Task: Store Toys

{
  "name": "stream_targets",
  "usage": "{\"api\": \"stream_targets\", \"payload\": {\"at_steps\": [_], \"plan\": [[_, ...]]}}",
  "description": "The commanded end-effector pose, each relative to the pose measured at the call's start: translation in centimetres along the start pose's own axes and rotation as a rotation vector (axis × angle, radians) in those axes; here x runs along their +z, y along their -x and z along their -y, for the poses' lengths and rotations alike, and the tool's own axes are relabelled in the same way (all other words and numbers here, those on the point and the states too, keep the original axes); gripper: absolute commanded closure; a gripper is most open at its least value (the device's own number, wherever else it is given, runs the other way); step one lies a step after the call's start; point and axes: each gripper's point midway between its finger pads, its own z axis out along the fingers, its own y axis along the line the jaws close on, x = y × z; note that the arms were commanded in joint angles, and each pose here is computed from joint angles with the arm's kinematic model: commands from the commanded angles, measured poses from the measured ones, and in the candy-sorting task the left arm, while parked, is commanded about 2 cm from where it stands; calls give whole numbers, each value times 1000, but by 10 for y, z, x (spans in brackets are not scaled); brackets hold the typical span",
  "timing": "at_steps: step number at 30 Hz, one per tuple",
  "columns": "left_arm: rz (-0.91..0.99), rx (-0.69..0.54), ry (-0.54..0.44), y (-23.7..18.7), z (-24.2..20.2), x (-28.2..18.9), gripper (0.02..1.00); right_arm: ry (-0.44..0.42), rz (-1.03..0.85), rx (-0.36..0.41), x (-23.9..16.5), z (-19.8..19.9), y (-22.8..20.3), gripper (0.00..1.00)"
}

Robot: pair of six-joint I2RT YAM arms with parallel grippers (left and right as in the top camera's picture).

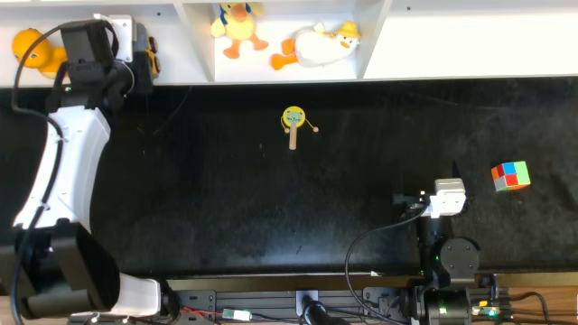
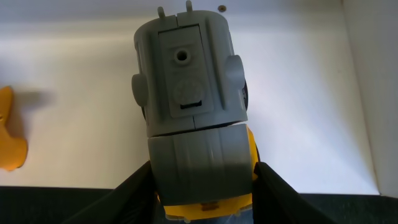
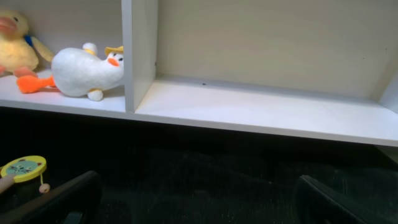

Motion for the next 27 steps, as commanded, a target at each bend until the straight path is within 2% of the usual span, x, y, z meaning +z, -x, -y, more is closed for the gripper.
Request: {"api": "stream_targets", "payload": {"at_steps": [1, 17, 21, 24, 26, 27], "plan": [[33, 27, 5, 19, -1, 2, 595, 4, 2, 8, 0, -1, -3, 5], [30, 28, 4, 19, -1, 23, 595, 4, 2, 8, 0, -1, -3, 5], [21, 28, 3, 16, -1, 28, 557, 4, 2, 8, 0, -1, -3, 5], [14, 27, 2, 14, 0, 29, 481, 4, 2, 8, 0, -1, -3, 5], [12, 28, 0, 13, 1, 29, 329, 4, 2, 8, 0, -1, -3, 5], [11, 28, 0, 13, 1, 29, 213, 4, 2, 8, 0, -1, -3, 9]]}}
